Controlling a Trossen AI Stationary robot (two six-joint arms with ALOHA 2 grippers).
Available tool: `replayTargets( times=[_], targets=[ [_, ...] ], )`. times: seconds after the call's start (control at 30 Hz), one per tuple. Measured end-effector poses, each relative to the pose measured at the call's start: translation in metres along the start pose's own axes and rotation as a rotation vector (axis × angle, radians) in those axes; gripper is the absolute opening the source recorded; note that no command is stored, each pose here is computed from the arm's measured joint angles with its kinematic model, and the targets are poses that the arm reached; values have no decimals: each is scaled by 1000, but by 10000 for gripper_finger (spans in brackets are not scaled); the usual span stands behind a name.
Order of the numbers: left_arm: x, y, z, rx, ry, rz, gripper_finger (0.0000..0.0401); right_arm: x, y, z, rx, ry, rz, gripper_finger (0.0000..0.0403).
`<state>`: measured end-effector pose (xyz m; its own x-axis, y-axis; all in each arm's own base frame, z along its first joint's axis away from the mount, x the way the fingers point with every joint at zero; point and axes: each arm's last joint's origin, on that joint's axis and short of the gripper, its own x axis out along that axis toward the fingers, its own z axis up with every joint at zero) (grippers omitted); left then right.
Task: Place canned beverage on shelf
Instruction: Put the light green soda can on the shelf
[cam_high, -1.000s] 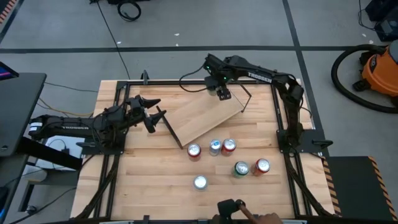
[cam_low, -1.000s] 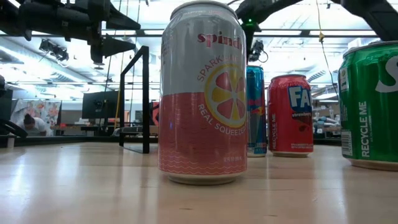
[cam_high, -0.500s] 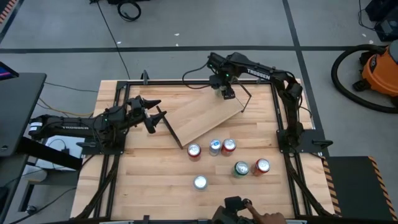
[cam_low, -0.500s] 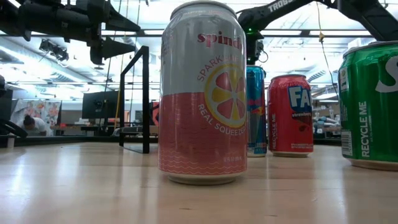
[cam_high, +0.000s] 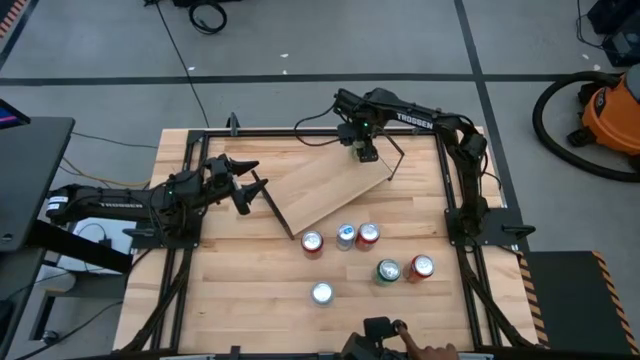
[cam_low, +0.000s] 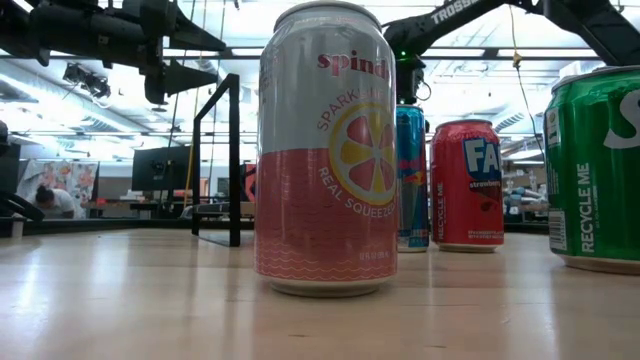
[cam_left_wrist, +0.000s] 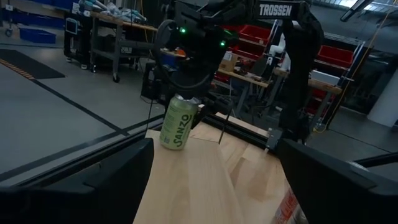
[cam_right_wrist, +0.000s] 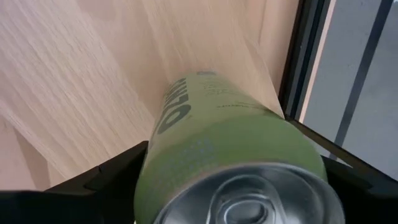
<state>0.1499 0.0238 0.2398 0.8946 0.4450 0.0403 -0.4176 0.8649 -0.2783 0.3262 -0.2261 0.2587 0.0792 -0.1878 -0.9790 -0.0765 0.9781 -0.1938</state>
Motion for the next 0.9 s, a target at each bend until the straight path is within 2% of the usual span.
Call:
replayTargets(
  times=[0.27, 0.43, 0.67, 0.9],
  targets=[
    [0, 0, 0, 1, 2, 1, 357, -1, 3, 3, -28, 23, -40, 352],
    [0, 0, 0, 1, 2, 1, 357, -2, 5, 9, -38, -14, -47, 354],
    [0, 0, 0, -2, 4, 1, 357, -3, 8, 15, -53, -21, -85, 396],
    [0, 0, -1, 1, 12, 3, 357, -4, 12, 18, -109, 2, -120, 392]
  ],
)
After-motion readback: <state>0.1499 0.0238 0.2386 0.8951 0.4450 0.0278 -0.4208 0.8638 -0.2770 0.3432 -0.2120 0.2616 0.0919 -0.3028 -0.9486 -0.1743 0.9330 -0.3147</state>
